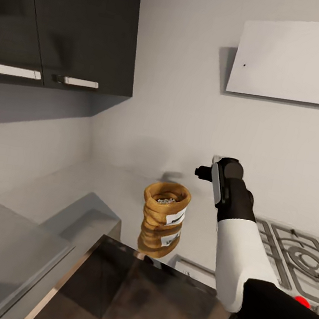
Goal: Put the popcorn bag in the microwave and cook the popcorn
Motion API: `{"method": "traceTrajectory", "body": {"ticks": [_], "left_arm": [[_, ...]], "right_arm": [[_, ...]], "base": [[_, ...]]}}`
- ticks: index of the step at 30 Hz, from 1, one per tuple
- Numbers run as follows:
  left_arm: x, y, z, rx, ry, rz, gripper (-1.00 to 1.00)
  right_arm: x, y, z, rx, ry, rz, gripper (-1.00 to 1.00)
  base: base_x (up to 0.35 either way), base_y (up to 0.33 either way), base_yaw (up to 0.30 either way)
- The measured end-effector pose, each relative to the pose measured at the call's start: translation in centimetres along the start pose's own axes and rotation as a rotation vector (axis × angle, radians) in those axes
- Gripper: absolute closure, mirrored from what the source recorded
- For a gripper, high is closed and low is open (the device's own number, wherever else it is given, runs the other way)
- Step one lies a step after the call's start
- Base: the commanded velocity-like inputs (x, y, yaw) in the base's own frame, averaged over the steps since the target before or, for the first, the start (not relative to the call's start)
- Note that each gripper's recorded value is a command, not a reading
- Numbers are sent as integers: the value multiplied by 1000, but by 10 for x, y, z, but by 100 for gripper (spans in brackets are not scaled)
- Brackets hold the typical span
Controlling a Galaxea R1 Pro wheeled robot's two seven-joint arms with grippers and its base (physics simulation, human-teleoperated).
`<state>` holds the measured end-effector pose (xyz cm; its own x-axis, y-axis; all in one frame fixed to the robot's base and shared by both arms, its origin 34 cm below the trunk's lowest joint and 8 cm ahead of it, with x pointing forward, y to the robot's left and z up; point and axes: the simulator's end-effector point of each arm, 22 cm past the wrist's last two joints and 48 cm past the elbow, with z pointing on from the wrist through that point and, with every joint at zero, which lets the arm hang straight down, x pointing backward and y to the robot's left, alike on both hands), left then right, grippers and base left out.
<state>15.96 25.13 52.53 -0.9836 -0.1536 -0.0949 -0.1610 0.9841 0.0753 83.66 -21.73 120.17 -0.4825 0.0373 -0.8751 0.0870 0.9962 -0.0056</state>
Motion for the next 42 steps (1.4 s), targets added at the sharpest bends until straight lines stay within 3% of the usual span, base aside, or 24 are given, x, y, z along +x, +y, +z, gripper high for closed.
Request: {"method": "traceTrajectory", "body": {"ticks": [13, 21, 30, 40, 42], "left_arm": [[1, 0, 0, 0, 3, -1, -100], [1, 0, 0, 0, 3, -2, -100], [1, -1, 0, 0, 3, -1, -100], [0, 0, 0, 0, -2, 0, -100], [0, 0, 0, 0, -2, 0, -100]], "right_arm": [[2, -6, 1, 24, 5, 5, -100], [7, -7, 4, 21, 18, 12, -100], [37, -1, 20, 17, 99, -9, -100], [40, -1, 22, 16, 108, -9, -100], [45, -5, 25, 13, 123, 19, -100]], "base": [[0, 0, 275], [0, 0, 25], [-17, 0, 0], [-181, 0, 0], [-3, 0, 0]]}}
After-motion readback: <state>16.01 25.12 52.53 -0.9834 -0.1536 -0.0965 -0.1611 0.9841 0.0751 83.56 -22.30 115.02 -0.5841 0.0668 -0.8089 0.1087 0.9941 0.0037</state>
